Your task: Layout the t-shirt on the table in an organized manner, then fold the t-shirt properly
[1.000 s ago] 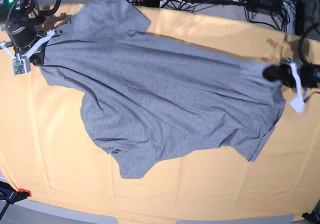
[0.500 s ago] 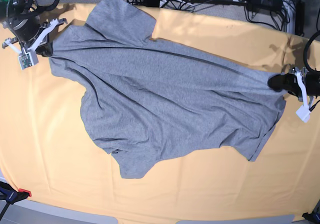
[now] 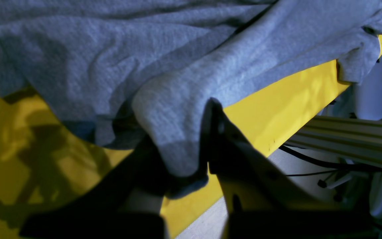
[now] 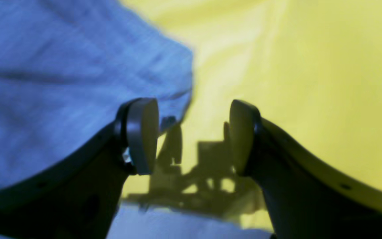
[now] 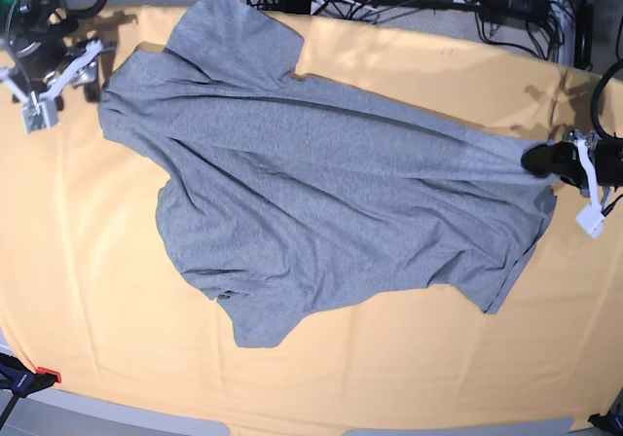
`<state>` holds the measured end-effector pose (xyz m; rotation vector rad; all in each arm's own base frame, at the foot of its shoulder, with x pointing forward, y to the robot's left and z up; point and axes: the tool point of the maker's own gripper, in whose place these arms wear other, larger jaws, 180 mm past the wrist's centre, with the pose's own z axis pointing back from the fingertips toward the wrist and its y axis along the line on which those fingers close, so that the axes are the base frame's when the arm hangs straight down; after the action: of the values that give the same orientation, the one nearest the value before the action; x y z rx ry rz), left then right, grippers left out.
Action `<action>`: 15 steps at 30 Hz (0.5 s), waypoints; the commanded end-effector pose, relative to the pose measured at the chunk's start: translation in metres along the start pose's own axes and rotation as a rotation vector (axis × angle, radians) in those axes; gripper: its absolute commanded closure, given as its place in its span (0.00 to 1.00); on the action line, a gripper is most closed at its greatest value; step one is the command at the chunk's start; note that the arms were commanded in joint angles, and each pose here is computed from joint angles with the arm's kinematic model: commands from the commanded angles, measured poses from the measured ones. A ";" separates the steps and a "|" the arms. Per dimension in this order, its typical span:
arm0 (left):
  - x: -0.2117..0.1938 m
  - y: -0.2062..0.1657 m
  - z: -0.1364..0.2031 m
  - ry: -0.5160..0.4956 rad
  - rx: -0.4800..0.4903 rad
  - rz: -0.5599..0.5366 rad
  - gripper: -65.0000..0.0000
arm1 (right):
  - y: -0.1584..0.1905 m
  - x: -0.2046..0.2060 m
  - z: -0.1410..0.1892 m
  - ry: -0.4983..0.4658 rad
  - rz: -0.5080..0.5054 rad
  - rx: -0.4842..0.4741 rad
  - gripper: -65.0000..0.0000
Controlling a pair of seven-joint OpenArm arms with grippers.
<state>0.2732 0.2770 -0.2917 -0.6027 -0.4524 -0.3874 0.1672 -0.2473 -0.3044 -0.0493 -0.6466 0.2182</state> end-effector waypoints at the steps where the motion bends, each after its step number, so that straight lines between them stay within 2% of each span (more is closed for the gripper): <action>1: 0.015 0.001 0.014 -0.037 0.020 -0.027 1.00 | 0.001 0.000 0.004 -0.005 0.012 0.008 0.45; 8: 0.015 0.001 0.014 -0.036 0.019 -0.030 1.00 | 0.032 -0.009 0.010 -0.014 -0.074 0.160 0.45; 15: 0.012 0.001 0.012 -0.031 0.017 -0.026 1.00 | 0.057 -0.010 0.009 -0.046 -0.143 0.228 0.45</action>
<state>0.2713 0.2770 -0.2934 -0.6037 -0.4463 -0.3859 0.1408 -0.1943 -0.3161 0.2231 -0.6394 0.1421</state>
